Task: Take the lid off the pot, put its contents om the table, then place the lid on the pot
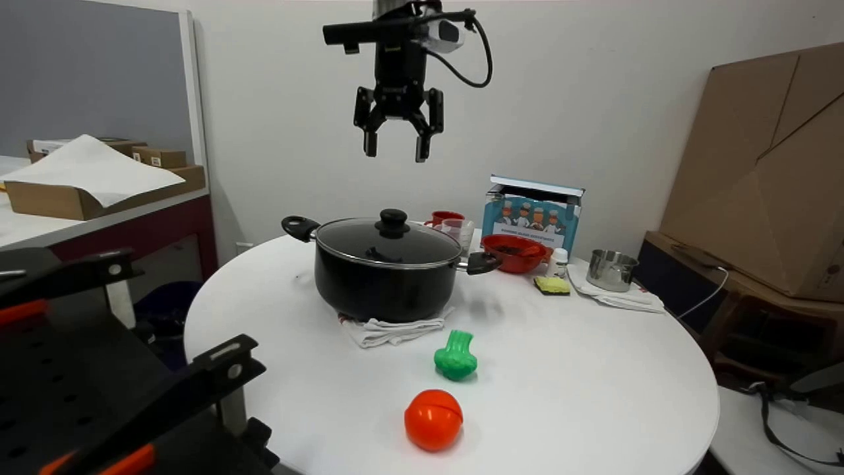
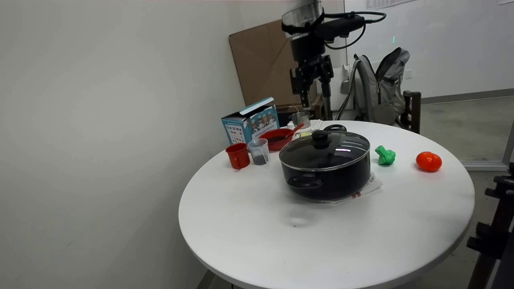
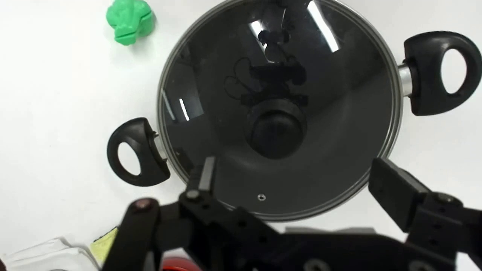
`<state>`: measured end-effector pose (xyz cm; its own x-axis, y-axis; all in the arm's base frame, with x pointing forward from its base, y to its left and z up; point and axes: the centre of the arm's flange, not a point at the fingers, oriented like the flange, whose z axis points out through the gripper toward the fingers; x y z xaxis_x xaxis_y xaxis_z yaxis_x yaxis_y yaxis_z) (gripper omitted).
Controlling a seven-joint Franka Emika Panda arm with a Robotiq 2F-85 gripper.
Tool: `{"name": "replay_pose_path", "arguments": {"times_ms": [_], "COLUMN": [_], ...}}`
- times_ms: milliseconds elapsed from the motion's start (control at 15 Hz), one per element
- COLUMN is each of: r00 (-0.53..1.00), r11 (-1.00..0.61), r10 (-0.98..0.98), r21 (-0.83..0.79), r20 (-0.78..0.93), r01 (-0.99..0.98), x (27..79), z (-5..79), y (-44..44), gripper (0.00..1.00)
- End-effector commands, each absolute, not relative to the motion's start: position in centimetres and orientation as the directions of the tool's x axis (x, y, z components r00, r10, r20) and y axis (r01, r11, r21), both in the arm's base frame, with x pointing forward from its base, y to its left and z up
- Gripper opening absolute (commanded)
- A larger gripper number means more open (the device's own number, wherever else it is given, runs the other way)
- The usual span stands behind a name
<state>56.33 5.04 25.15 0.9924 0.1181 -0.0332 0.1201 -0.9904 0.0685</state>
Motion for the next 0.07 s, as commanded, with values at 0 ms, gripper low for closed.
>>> {"name": "replay_pose_path", "arguments": {"times_ms": [0], "r00": [0.993], "r11": [-0.991], "r10": [0.115], "r21": [0.067], "r20": [-0.032], "r01": [0.117], "x": [56.32], "z": [25.59], "y": [4.96], "gripper": [1.0]}}
